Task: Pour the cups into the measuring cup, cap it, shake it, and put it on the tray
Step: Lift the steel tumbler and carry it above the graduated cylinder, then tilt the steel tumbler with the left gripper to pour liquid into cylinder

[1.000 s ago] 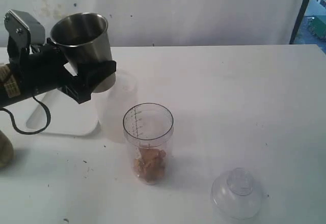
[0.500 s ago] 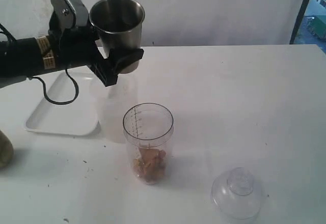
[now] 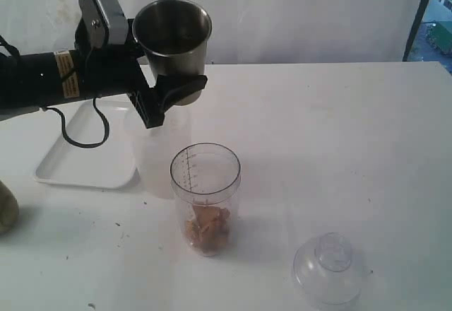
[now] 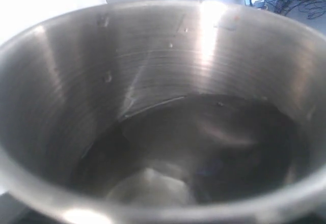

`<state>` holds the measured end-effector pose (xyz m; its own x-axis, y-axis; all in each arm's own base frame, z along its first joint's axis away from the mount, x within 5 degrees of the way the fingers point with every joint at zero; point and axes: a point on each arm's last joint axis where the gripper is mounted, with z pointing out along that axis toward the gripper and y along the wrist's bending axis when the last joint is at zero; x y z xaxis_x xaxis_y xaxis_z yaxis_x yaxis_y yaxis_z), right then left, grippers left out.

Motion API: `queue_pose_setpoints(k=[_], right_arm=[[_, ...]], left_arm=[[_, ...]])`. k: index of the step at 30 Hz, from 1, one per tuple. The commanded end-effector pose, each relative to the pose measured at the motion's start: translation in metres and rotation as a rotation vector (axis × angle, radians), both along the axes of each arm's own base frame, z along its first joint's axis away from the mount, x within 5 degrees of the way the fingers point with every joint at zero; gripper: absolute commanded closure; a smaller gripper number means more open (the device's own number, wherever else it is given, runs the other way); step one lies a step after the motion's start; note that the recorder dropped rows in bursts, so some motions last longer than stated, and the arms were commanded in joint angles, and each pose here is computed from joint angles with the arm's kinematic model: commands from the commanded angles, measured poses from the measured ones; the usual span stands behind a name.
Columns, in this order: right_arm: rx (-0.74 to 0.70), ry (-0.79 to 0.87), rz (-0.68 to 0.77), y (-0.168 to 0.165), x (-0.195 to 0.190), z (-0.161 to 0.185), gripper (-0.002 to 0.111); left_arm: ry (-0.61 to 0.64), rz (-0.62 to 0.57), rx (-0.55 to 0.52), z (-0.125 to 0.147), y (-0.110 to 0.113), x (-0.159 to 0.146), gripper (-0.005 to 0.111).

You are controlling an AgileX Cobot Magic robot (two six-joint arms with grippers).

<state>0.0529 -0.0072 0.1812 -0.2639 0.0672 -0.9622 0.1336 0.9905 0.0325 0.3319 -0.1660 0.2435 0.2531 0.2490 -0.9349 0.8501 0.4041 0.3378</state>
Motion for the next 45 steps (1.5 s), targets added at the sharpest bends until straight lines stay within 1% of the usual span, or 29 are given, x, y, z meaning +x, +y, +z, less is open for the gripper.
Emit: queue_pose_setpoints(k=[1, 3, 4, 5, 10, 12, 18, 21, 24, 27, 36, 43, 45], right_arm=[[-0.002, -0.010, -0.005, 0.000, 0.000, 0.000, 0.107], [-0.002, -0.010, -0.005, 0.000, 0.000, 0.000, 0.107], [-0.002, -0.010, -0.005, 0.000, 0.000, 0.000, 0.107], [-0.002, -0.010, -0.005, 0.000, 0.000, 0.000, 0.107], [-0.002, -0.010, -0.005, 0.000, 0.000, 0.000, 0.107], [-0.002, -0.010, -0.005, 0.000, 0.000, 0.000, 0.107], [-0.002, -0.010, -0.005, 0.000, 0.000, 0.000, 0.107], [-0.002, -0.010, -0.005, 0.000, 0.000, 0.000, 0.107], [-0.002, -0.010, -0.005, 0.000, 0.000, 0.000, 0.107], [-0.002, -0.010, -0.005, 0.000, 0.000, 0.000, 0.107], [-0.002, -0.010, -0.005, 0.000, 0.000, 0.000, 0.107], [-0.002, -0.010, -0.005, 0.000, 0.000, 0.000, 0.107], [-0.002, -0.010, -0.005, 0.000, 0.000, 0.000, 0.107]], left_arm=[[-0.114, -0.044, -0.018, 0.013, -0.003, -0.003, 0.107], [-0.113, -0.043, -0.004, 0.012, -0.003, -0.002, 0.107], [-0.096, -0.039, 0.001, 0.010, -0.003, -0.002, 0.107], [-0.052, -0.026, -0.009, 0.009, -0.002, -0.001, 0.107], [0.012, -0.022, -0.015, 0.008, -0.002, -0.002, 0.107], [0.013, -0.044, 0.011, 0.005, -0.002, -0.005, 0.107], [0.008, -0.054, 0.030, 0.003, -0.001, -0.009, 0.107], [-0.037, -0.085, 0.083, 0.000, -0.002, -0.011, 0.107], [-0.069, -0.087, 0.108, -0.001, -0.002, -0.010, 0.107], [-0.139, -0.098, 0.142, -0.001, -0.002, -0.010, 0.107], [-0.243, -0.128, 0.204, -0.002, -0.002, -0.011, 0.107], [-0.270, -0.138, 0.219, -0.002, -0.002, -0.012, 0.107], [-0.296, -0.149, 0.236, -0.003, -0.002, -0.012, 0.107]])
